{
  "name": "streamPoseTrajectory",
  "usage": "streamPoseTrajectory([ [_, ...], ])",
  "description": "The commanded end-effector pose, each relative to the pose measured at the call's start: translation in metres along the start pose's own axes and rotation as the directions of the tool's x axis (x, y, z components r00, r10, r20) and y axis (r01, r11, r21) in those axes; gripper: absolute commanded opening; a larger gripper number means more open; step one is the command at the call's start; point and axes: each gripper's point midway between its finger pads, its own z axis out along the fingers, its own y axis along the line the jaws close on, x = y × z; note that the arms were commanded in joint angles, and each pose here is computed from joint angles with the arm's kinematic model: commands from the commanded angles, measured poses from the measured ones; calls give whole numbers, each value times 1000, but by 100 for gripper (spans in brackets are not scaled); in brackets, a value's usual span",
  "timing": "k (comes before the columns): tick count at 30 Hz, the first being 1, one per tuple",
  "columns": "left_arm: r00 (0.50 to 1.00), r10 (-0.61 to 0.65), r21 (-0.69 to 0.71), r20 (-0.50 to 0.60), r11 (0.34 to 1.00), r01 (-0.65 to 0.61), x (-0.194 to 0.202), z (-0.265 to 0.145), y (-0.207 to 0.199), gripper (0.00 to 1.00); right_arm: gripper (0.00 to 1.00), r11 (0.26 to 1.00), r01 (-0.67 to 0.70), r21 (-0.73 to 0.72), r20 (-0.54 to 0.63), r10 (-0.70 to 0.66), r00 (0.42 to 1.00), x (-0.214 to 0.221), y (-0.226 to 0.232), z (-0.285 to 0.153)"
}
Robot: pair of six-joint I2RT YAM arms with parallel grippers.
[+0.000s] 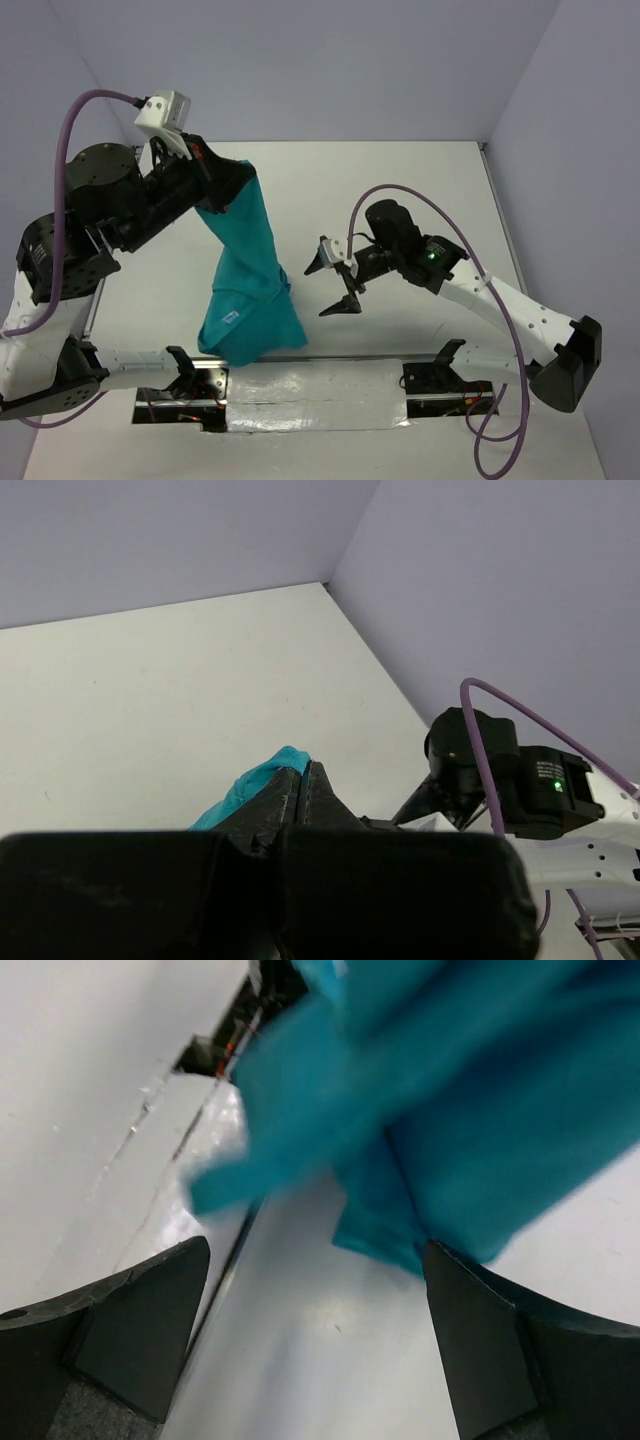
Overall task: Fold and stack the t-shirts
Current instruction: Flatten out the tshirt
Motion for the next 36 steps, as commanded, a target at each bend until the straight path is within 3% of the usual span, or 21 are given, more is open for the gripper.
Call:
streamPoseTrajectory([
  [1, 995, 9, 30, 102, 999, -12, -27, -8, -5, 0, 93, 998, -56, -17, 91, 57, 994, -27, 9, 3],
  [6, 994, 27, 55, 107, 998, -33, -29, -2, -12, 0, 91, 948, -316, 46, 152, 306, 940, -32, 12, 12],
  [8, 993, 25, 72, 113, 997, -34, -31, -1, -15, 0, 91, 906, -378, 190, 158, 352, 923, -20, -10, 11],
  [12, 993, 18, 102, 114, 994, -30, -27, -4, -19, 0, 92, 819, -347, 457, 167, 304, 938, 0, -64, -20],
  [14, 994, 19, 119, 107, 992, -32, -24, -7, -20, 0, 94, 806, -283, 520, 159, 235, 959, 0, -84, -44],
  [19, 996, 10, 119, 91, 993, -21, -16, -15, -16, 0, 96, 864, -28, 502, 52, 2, 999, -1, -89, -74],
  [20, 996, 9, 122, 88, 992, -19, -15, -17, -16, 0, 96, 858, -33, 513, 48, 9, 999, 2, -91, -77],
  [26, 999, 11, 189, 47, 982, -19, -10, -34, -24, 0, 97, 922, 213, 323, -75, -199, 977, 39, -79, -67],
  [31, 998, -26, 264, -61, 964, 41, 10, -56, -34, 0, 97, 930, 248, 271, -49, -244, 969, 38, -88, -56],
  [33, 988, -77, 230, -132, 967, 106, 26, -65, -27, 0, 97, 928, 252, 275, -44, -250, 967, 35, -96, -54],
  [36, 958, -184, 63, -221, 977, 203, 55, -73, 0, 0, 97, 924, 259, 281, -28, -262, 965, 28, -104, -49],
])
